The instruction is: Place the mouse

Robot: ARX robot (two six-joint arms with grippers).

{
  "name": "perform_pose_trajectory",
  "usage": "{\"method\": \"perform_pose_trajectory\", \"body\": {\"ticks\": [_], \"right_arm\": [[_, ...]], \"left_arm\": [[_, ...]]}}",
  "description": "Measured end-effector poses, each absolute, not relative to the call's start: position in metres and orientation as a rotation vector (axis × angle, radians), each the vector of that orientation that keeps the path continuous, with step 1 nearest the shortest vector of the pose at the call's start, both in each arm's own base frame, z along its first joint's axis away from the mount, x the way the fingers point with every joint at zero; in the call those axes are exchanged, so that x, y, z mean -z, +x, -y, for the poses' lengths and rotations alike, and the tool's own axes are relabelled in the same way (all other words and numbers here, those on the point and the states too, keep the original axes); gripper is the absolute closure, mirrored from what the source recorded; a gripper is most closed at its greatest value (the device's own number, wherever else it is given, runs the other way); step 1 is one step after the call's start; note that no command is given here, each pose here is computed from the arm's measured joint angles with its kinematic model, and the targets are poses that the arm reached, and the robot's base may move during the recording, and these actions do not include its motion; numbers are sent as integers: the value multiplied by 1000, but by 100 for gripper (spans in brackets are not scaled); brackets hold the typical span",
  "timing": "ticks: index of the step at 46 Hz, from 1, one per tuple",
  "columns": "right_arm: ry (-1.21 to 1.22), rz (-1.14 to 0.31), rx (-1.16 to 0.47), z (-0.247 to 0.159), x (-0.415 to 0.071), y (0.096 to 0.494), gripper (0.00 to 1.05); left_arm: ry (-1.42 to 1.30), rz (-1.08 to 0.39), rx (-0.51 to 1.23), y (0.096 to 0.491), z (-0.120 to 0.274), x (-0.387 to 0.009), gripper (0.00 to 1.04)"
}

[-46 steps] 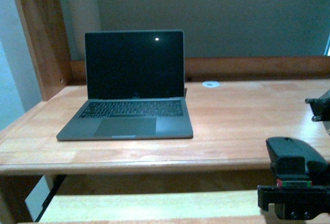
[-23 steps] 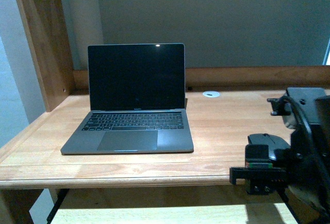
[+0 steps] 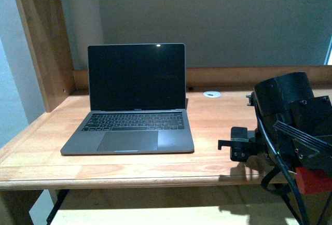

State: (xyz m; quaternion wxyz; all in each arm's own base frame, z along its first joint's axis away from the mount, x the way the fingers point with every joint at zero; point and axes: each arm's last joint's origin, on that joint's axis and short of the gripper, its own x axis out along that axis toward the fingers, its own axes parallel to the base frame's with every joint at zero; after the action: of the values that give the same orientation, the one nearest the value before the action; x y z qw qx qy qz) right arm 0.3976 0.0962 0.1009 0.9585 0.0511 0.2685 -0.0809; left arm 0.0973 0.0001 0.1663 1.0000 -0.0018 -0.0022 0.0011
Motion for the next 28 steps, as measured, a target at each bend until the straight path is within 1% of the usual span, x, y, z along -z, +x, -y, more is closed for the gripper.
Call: {"method": "perform_pose_trajectory", "body": {"ticks": [7, 17, 26, 28], "right_arm": [[97, -602, 168, -97, -82, 416, 42], [98, -592, 192, -88, -75, 438, 42], [102, -585, 194, -85, -74, 445, 42], [99, -582, 194, -83, -74, 446, 39]], "left_arm": [[-4, 4, -2, 97, 0, -166, 7], [-4, 4, -2, 97, 0, -166, 7], [-4, 4, -2, 97, 0, -166, 7], [-4, 4, -2, 97, 0, -166, 7]]}}
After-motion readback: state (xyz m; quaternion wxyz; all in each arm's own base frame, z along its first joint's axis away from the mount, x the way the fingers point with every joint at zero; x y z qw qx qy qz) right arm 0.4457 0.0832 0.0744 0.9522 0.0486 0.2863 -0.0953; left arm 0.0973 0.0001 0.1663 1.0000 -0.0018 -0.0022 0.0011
